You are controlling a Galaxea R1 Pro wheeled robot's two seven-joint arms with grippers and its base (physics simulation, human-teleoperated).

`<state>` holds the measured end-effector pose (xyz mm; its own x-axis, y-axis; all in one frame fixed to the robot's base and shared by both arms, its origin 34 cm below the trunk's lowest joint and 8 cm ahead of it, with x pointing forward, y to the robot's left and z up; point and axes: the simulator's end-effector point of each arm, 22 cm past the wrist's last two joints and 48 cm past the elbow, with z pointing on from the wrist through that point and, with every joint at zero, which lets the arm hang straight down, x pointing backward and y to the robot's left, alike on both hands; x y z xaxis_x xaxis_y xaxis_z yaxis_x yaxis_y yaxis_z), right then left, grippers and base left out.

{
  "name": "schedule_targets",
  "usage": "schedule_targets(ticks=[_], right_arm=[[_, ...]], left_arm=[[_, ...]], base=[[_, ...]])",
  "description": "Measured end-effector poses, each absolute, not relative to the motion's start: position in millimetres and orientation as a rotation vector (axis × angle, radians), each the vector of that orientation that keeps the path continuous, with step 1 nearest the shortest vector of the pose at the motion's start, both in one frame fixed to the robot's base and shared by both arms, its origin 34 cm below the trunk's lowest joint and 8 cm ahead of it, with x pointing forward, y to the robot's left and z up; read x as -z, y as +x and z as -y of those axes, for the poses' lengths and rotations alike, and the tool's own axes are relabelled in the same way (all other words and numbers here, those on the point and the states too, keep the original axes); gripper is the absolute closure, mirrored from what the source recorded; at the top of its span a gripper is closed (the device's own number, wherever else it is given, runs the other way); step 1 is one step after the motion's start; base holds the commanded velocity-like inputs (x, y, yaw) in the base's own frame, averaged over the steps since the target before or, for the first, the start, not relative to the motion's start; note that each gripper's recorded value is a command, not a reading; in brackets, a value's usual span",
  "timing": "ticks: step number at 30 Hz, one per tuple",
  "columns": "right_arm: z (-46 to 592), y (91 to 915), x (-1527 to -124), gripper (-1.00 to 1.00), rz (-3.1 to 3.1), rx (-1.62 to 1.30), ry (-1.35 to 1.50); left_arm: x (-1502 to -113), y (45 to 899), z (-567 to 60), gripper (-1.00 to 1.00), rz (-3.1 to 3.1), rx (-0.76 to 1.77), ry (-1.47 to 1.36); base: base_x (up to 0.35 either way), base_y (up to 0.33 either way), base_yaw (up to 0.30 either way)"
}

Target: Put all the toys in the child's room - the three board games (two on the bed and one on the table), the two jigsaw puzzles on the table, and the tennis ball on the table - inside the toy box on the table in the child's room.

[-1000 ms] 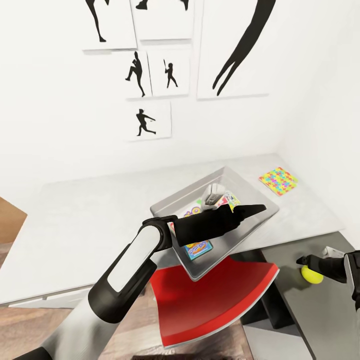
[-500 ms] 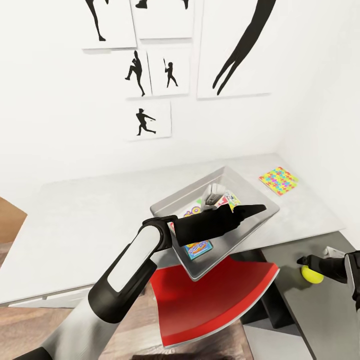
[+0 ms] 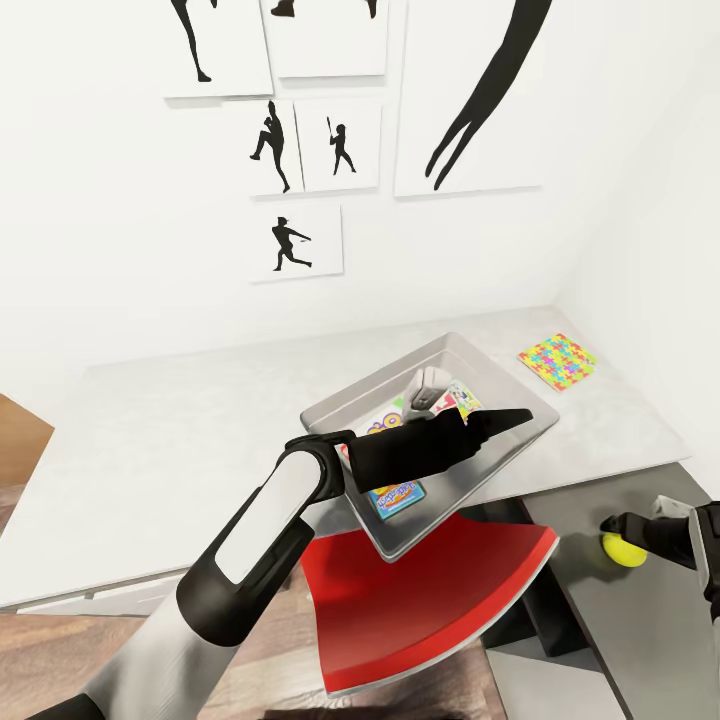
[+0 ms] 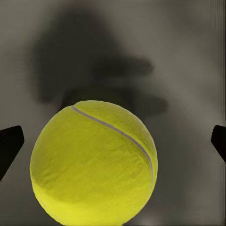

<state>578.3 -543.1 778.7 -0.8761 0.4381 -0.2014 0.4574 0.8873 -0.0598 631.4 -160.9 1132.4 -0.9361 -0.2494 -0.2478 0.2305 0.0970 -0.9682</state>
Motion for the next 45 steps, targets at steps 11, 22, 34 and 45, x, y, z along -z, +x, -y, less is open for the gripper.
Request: schedule_targets(ticks=[11,22,34,45], right_arm=[[544.2,577.4,-778.6,-1.0,-2.874,0.168,0.69],[543.0,577.2,-777.8,1.0,-2.877,0.172,0.684],[543.1,576.2,-777.2,1.0,-2.88,0.175,0.683],[543.0,576.2,-777.2,1.0,-2.879,0.173,0.687]], left_arm=[[-1132.5,631.5,160.9,-1.0,-2.032,1.9,-0.018],[-1132.9,631.4,161.0,-1.0,-2.032,1.9,-0.018],[-1132.9,631.5,161.0,-1.0,-2.032,1.9,-0.018],[-1132.9,631.6,161.0,-1.0,-2.032,1.901,-0.018]], base=[[0.0,0.0,0.0],[0.0,0.0,0.0],[0.0,0.0,0.0],[0.0,0.0,0.0]])
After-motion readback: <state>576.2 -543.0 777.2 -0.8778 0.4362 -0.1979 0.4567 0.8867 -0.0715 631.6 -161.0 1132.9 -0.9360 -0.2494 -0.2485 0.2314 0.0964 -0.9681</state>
